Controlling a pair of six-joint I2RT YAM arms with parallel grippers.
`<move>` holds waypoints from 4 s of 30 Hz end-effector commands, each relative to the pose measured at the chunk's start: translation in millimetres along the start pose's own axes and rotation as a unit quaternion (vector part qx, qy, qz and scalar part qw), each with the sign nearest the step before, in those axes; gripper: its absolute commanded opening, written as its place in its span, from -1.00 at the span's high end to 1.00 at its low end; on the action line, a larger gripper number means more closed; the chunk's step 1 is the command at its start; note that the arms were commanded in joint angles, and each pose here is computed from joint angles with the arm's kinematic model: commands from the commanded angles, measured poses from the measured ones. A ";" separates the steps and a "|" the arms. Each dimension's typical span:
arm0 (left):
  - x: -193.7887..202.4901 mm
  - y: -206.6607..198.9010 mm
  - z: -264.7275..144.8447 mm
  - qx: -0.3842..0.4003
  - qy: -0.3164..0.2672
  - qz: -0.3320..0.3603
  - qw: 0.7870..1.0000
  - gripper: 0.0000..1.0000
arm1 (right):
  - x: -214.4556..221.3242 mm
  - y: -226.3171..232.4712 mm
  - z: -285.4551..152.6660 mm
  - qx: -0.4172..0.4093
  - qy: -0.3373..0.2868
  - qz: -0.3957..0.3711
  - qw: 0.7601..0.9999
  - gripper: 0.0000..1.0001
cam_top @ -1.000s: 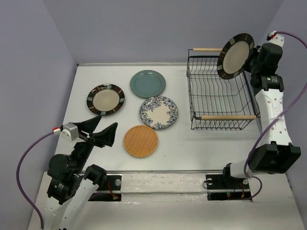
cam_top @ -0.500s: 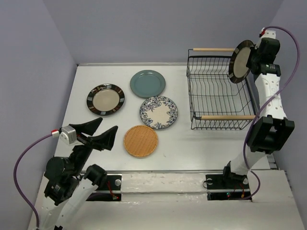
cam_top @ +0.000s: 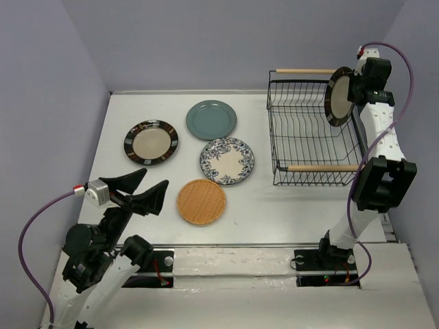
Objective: Load the plates into the dish rack
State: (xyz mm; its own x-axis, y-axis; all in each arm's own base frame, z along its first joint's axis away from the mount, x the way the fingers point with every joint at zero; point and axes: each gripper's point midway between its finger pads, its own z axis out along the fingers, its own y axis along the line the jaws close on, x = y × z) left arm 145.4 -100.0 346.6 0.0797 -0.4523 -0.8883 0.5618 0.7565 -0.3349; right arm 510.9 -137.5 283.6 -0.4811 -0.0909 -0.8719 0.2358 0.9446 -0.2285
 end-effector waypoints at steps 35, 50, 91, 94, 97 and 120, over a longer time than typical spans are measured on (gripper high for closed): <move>-11.3 8.7 1.4 -0.030 -0.022 -0.009 0.999 -0.98 | 2.6 -5.5 25.2 0.053 -0.061 0.044 0.996 0.68; 10.4 39.0 18.4 -0.124 0.011 -0.034 0.992 -0.98 | -38.8 5.3 2.7 0.011 -0.089 0.150 0.985 -0.51; 179.6 320.2 32.3 -0.600 0.041 -0.284 0.747 -0.65 | 44.7 250.5 -325.1 -0.544 -0.089 0.187 0.813 -0.63; 195.7 332.4 24.9 -0.609 0.044 -0.302 0.732 -0.61 | 48.3 255.4 -324.7 -0.547 -0.082 0.183 0.812 -0.63; 201.6 338.7 35.3 -0.597 0.040 -0.314 0.737 -0.60 | 49.8 259.1 -326.2 -0.552 -0.081 0.180 0.810 -0.63; 127.5 317.7 77.5 -0.463 -0.085 -0.339 0.815 0.89 | 44.1 296.7 -331.7 -0.568 -0.056 0.167 0.804 -0.63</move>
State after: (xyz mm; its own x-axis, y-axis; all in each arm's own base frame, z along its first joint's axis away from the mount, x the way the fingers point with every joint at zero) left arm 399.1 41.4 70.9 0.0700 -0.9353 -0.3469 -0.5300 0.2598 -0.8072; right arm 276.2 227.2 278.7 -0.5311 0.2294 -0.8157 -0.5550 0.6333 0.5394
